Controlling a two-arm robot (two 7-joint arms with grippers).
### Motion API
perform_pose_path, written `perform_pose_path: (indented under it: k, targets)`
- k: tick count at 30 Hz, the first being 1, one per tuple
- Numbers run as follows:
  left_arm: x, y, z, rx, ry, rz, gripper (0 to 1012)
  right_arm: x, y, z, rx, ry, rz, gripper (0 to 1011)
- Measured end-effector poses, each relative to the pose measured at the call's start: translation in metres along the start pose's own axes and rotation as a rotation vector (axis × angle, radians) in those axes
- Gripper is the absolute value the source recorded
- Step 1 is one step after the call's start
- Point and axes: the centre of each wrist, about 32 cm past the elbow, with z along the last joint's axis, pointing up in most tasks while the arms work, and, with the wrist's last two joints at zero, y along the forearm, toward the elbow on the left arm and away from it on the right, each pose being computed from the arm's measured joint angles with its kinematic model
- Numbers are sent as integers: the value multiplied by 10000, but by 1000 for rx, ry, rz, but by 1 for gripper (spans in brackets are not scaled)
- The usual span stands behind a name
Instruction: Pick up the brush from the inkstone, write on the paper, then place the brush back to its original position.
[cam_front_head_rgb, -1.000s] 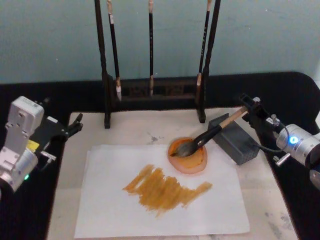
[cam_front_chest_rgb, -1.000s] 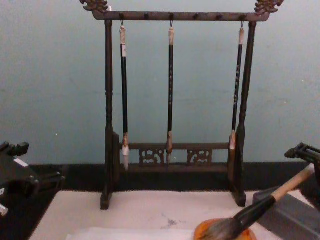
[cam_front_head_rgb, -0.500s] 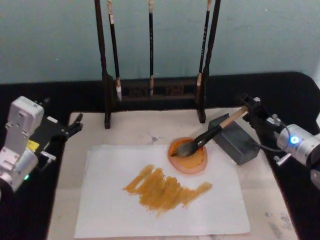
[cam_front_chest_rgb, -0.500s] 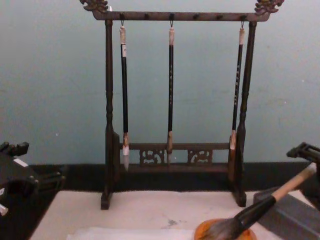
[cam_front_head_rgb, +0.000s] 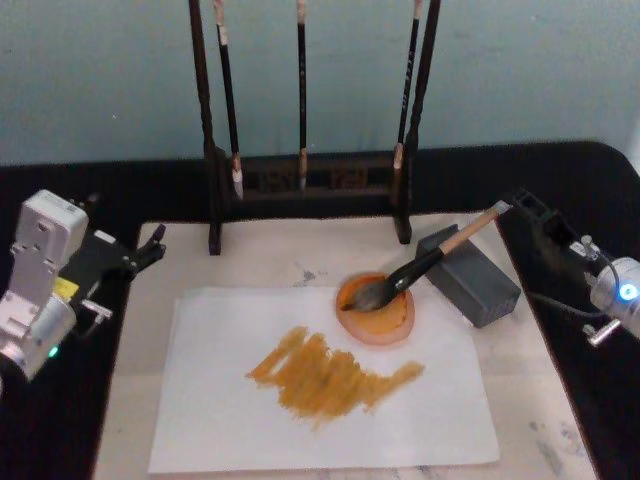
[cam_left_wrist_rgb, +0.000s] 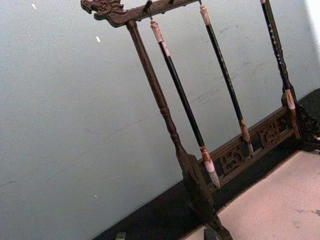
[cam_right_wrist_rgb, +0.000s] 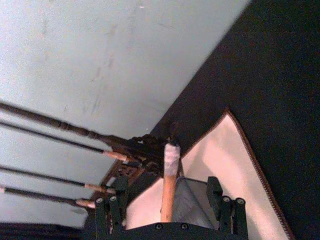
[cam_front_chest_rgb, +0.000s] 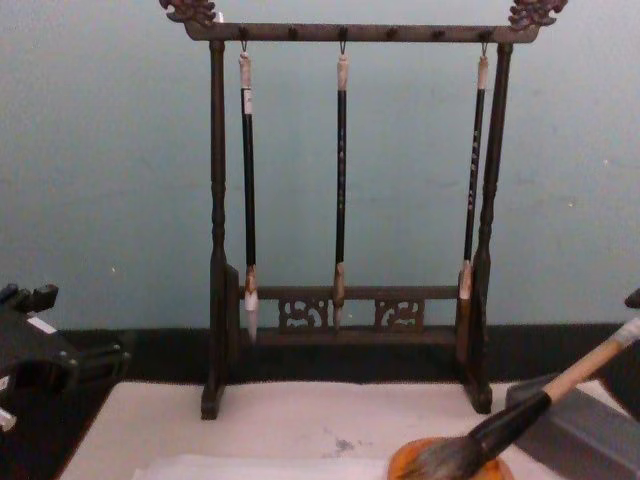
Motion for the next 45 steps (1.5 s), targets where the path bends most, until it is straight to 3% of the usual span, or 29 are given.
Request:
perform_pose_path:
  k: [4, 5, 6, 7, 8, 9, 10, 11, 12, 14, 16, 17, 25, 26, 27, 30, 33, 45]
  targets:
    - [0, 0, 0, 0, 0, 0, 1010, -68, -142, -24, 23, -136, 11, 1000]
    - [0, 0, 0, 0, 0, 0, 1010, -102, -203, -47, 36, -216, 24, 1000]
    - [0, 0, 0, 0, 0, 0, 1010, -118, -228, -62, 43, -254, 31, 1000]
    - [0, 0, 0, 0, 0, 0, 1010, -144, -274, -98, 59, -339, 41, 1000]
    - [0, 0, 0, 0, 0, 0, 1010, -161, -299, -121, 66, -381, 47, 1000]
    - [0, 0, 0, 0, 0, 0, 1010, -183, -336, -171, 85, -475, 56, 1000]
    - [0, 0, 0, 0, 0, 0, 1010, -195, -355, -206, 90, -522, 61, 1000]
    - [0, 0, 0, 0, 0, 0, 1010, -195, -355, -206, 90, -522, 61, 1000]
    - [0, 0, 0, 0, 0, 0, 1010, -204, -387, -265, 100, -603, 69, 1000]
    - [0, 0, 0, 0, 0, 0, 1010, -218, -421, -358, 108, -711, 79, 1000]
    - [0, 0, 0, 0, 0, 0, 1010, -215, -433, -413, 108, -764, 83, 1000]
    - [0, 0, 0, 0, 0, 0, 1010, -206, -440, -466, 107, -817, 85, 1000]
    - [0, 0, 0, 0, 0, 0, 1010, -116, -415, -689, 80, -1038, 95, 1000]
    - [0, 0, 0, 0, 0, 0, 1010, -92, -411, -730, 77, -1092, 93, 1000]
    - [0, 0, 0, 0, 0, 0, 1009, -92, -411, -730, 77, -1092, 93, 1000]
    - [0, 0, 0, 0, 0, 0, 1010, -47, -407, -789, 79, -1181, 86, 1000]
    - [0, 0, 0, 0, 0, 0, 1010, -22, -403, -811, 83, -1215, 79, 1000]
    - [0, 0, 0, 0, 0, 0, 1010, 1, -392, -791, 99, -1180, 60, 1000]
